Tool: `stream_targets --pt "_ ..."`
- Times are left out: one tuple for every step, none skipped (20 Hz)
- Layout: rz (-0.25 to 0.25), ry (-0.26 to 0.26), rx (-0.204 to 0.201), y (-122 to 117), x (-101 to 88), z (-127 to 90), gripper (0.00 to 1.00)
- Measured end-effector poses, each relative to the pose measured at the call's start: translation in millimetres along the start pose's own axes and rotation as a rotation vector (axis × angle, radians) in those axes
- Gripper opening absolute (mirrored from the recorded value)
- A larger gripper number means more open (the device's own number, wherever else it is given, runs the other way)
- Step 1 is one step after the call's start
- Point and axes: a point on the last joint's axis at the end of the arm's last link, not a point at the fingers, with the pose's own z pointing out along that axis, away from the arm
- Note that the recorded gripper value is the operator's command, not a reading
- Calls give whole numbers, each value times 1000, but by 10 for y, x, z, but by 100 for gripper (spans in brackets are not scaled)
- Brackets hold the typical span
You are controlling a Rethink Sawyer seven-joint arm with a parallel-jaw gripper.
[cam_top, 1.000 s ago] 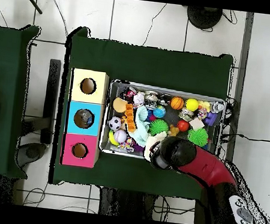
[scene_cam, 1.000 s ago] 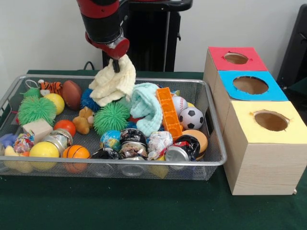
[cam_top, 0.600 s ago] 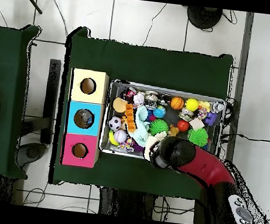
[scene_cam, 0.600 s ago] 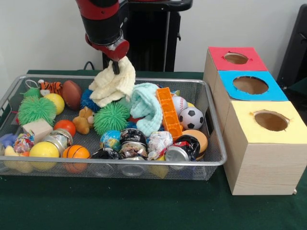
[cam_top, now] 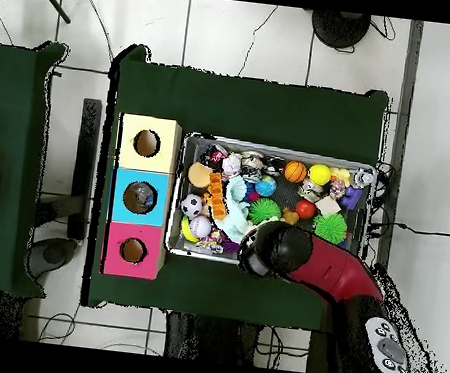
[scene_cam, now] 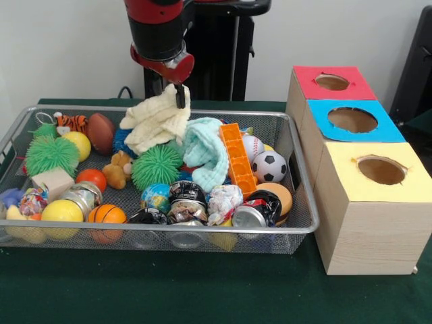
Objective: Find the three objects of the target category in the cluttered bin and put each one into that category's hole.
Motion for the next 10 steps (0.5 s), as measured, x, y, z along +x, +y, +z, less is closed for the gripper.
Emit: stream_targets --pt "-5 -10 1 32 -12 -27 100" --pt "-11 -22 3 67 -30 -59 100" --pt "-16 -33 5 98 -51 -91 100" --pt "-19 -43 7 123 -70 -117 100" --pt "-22 -49 8 138 -81 -132 100" --pt "-25 -60 9 164 -107 -162 100" --pt "-28 -71 10 190 -132 -192 100" --pt "-32 -82 11 216 -158 -222 100" --pt "-34 -90 11 237 -179 -246 100" --pt "-37 -106 9 268 -221 -291 100"
